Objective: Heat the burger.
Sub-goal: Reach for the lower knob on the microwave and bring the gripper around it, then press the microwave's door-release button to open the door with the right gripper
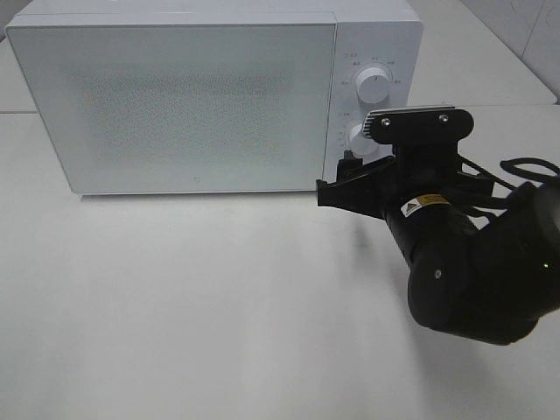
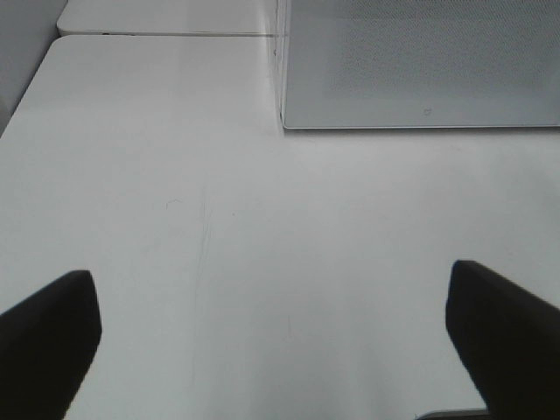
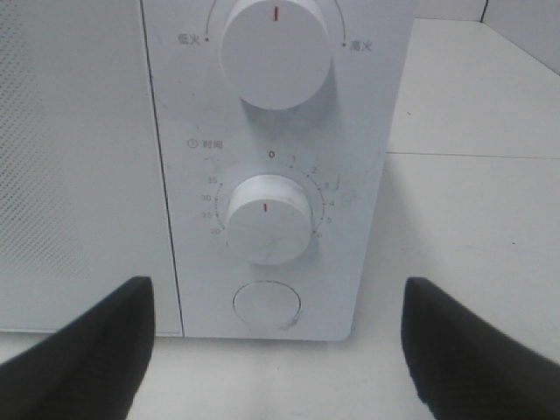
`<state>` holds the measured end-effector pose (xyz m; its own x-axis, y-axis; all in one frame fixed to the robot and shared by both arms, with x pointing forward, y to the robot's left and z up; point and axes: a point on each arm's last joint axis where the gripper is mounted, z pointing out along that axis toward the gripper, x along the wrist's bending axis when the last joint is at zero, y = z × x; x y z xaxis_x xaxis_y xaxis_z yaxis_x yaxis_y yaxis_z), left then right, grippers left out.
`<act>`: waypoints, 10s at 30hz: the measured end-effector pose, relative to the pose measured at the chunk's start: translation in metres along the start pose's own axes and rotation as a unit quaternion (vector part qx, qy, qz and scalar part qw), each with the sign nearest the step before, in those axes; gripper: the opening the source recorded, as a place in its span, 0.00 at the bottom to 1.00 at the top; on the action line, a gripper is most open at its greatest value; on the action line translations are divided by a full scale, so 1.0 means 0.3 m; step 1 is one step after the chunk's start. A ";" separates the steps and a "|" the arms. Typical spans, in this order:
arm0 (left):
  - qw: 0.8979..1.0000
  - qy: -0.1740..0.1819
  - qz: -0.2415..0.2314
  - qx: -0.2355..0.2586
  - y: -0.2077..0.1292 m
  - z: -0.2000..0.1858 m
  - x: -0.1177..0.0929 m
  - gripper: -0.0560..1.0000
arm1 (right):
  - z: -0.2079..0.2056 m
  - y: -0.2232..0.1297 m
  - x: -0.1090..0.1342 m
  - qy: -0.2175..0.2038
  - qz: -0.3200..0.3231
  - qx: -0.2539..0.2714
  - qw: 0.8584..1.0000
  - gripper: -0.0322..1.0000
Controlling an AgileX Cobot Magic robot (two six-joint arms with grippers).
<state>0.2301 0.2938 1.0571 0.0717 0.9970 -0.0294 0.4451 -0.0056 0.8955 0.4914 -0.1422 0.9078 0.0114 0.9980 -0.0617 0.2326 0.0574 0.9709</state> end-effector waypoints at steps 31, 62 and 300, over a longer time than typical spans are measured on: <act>1.000 0.000 0.000 0.000 0.000 0.000 0.000 0.99 | 0.238 -0.011 0.047 -0.009 0.007 -0.012 1.000 0.76; 1.000 0.000 0.000 0.000 0.000 0.000 0.000 0.99 | 0.251 -0.029 0.037 -0.023 -0.002 -0.002 1.000 0.45; 1.000 0.000 0.000 0.000 0.000 0.000 0.000 0.99 | -0.862 0.306 -0.549 0.061 0.074 0.104 0.990 0.69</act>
<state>0.2301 0.2938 1.0571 0.0717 0.9970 -0.0294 0.4451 -0.0056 0.8955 0.2595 -0.2947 1.0669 -0.0537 0.9915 0.1188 0.4318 -0.0842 0.8980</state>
